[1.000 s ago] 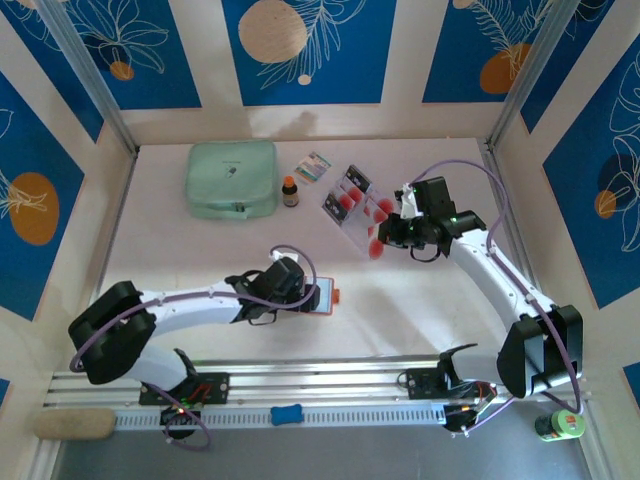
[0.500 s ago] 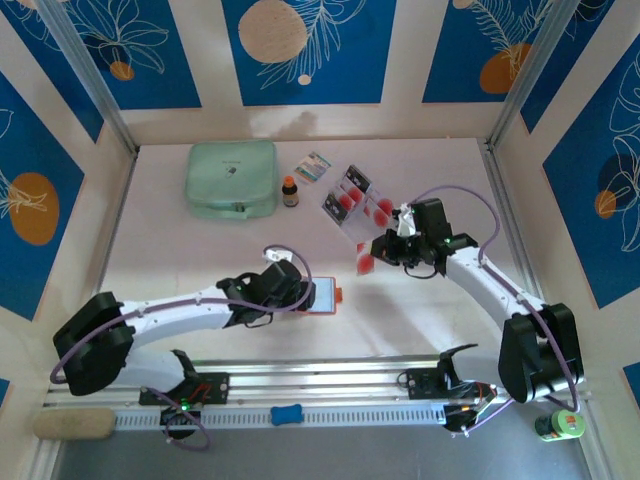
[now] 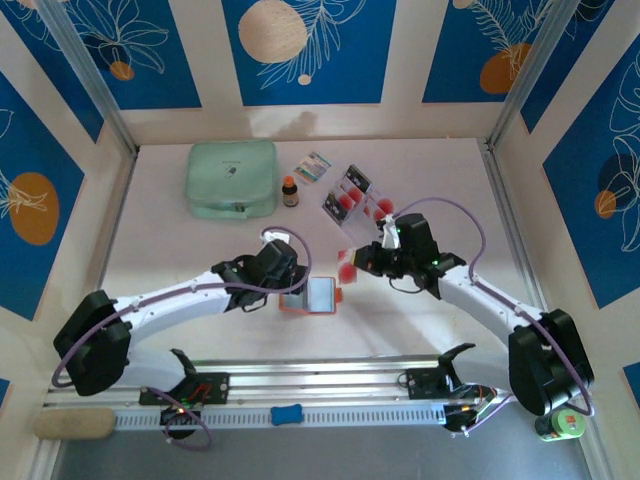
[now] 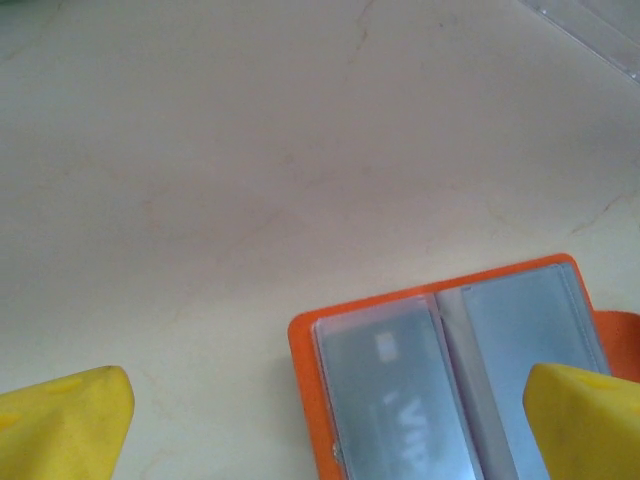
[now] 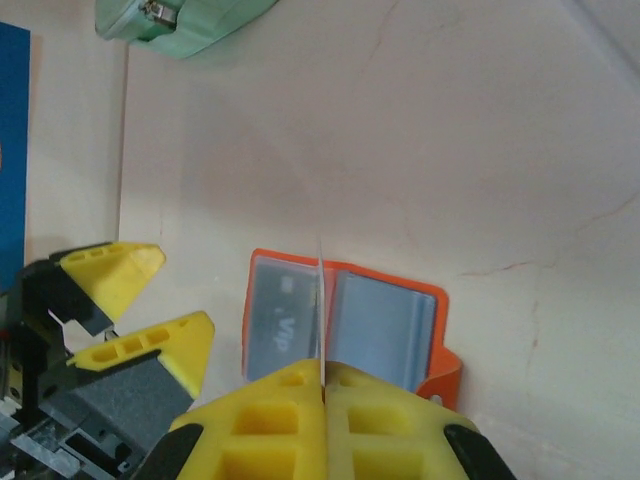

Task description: Put the credit cards into the card holder

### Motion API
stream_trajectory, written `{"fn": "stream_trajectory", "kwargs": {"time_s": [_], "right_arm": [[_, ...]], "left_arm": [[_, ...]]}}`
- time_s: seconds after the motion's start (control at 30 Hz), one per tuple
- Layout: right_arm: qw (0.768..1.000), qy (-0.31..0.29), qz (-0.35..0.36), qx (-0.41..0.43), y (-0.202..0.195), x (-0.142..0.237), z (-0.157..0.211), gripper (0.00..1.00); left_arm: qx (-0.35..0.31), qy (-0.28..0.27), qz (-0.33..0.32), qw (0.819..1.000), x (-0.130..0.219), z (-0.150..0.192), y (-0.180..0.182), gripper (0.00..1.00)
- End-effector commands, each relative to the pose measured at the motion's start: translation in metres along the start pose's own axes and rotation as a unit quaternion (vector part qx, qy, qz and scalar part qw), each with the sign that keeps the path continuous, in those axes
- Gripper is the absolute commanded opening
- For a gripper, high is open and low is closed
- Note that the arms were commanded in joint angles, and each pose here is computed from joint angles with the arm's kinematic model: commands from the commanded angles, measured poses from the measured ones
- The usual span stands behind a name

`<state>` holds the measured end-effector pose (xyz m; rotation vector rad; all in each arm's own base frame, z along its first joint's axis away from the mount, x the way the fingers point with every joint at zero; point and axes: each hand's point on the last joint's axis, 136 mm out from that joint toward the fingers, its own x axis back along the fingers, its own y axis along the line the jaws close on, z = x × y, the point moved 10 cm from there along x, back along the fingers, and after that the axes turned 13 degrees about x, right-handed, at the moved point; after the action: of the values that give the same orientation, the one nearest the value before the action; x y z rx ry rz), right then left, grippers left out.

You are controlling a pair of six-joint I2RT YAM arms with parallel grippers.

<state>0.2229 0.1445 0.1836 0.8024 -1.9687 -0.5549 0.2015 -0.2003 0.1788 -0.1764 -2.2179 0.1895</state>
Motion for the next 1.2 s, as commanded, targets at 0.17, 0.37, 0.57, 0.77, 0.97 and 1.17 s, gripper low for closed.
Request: {"fn": "stream_trajectory", "kwargs": {"time_s": [0.17, 0.37, 0.57, 0.77, 0.97, 1.17], "right_arm": [[0.999, -0.023, -0.026, -0.012, -0.003, -0.019, 0.016, 0.00], [0.999, -0.011, -0.033, -0.012, 0.000, -0.037, 0.022, 0.00], [0.999, 0.007, -0.037, -0.017, 0.000, -0.057, 0.027, 0.00], [0.999, 0.007, -0.037, -0.010, 0.003, -0.068, 0.031, 0.00], [0.999, 0.000, -0.034, -0.007, 0.004, -0.077, 0.034, 0.00], [0.999, -0.004, -0.038, -0.003, 0.008, -0.086, 0.036, 0.00]], "left_arm": [[-0.060, 0.043, -0.045, 0.996, -0.017, 0.006, 0.003, 1.00], [-0.061, 0.052, -0.061, 0.995, -0.023, 0.013, 0.010, 1.00], [-0.052, 0.054, -0.068, 0.995, -0.023, 0.020, 0.019, 1.00], [-0.039, 0.058, -0.070, 0.995, -0.022, 0.029, 0.027, 1.00], [-0.027, 0.064, -0.077, 0.995, -0.024, 0.038, 0.036, 1.00], [-0.015, 0.067, -0.082, 0.994, -0.026, 0.045, 0.041, 1.00]]}}
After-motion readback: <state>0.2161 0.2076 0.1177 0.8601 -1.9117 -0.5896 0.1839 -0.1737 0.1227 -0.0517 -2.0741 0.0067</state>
